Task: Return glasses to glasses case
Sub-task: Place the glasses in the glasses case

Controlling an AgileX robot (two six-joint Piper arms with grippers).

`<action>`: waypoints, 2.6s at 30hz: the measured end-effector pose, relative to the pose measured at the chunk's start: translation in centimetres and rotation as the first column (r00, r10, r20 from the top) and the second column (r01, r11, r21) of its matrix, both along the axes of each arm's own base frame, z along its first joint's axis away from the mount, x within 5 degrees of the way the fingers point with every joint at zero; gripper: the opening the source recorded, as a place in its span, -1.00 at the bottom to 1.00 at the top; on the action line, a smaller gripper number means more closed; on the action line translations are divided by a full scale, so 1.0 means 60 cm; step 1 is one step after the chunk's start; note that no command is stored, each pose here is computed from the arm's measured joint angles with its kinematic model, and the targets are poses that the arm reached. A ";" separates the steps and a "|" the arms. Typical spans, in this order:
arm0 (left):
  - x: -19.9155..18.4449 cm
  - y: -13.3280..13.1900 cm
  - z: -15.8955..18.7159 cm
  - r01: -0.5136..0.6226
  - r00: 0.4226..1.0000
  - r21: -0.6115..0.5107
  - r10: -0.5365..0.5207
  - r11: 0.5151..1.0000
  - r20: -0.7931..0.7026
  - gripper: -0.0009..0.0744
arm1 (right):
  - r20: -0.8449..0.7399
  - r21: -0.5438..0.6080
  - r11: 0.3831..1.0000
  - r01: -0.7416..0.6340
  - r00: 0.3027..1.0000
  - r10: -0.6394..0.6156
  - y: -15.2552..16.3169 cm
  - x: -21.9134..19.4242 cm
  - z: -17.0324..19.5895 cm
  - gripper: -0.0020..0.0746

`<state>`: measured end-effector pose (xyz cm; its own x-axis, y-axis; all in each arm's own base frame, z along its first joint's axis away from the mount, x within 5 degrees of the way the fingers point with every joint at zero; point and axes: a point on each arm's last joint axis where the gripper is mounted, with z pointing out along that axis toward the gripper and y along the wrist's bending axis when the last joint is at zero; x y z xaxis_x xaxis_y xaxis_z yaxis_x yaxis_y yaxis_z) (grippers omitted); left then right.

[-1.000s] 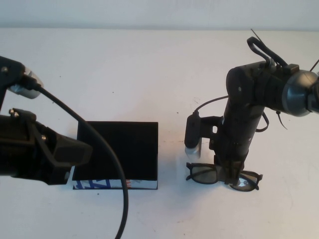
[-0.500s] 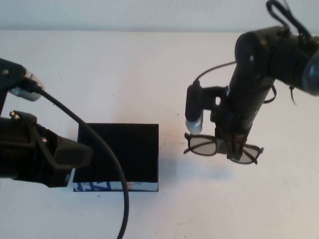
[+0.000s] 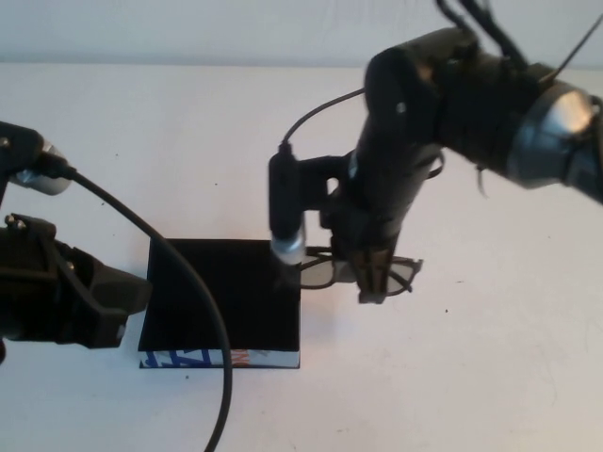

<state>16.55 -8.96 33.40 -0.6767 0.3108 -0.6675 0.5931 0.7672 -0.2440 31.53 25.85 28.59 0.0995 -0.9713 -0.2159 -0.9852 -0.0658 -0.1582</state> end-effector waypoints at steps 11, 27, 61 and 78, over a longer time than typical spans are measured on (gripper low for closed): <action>0.001 0.004 -0.002 -0.014 1.000 0.028 0.014 1.000 0.002 -0.98 | 0.005 -0.021 0.994 -0.109 0.994 0.109 0.089 -0.008 -0.039 -0.81; -0.003 0.045 0.004 -0.219 0.975 0.159 0.211 0.963 0.067 -0.98 | 0.011 -0.009 0.989 -0.145 0.989 0.145 0.131 -0.007 -0.055 -0.81; -0.020 0.049 0.016 -0.234 0.971 0.125 0.224 0.964 0.089 -0.98 | 0.002 0.053 0.983 -0.178 0.984 0.179 0.194 0.002 -0.087 -0.82; -0.020 0.049 0.016 -0.231 0.971 0.124 0.221 0.965 0.087 -0.98 | -0.060 0.061 0.986 -0.156 0.985 0.159 0.204 0.000 -0.119 -0.82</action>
<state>15.34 -6.03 34.36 -0.6910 0.2442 -0.6804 0.4131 0.9058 -0.0944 31.54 38.11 21.46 0.2344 -0.9307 -0.2807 -0.9715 -0.2137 -0.1027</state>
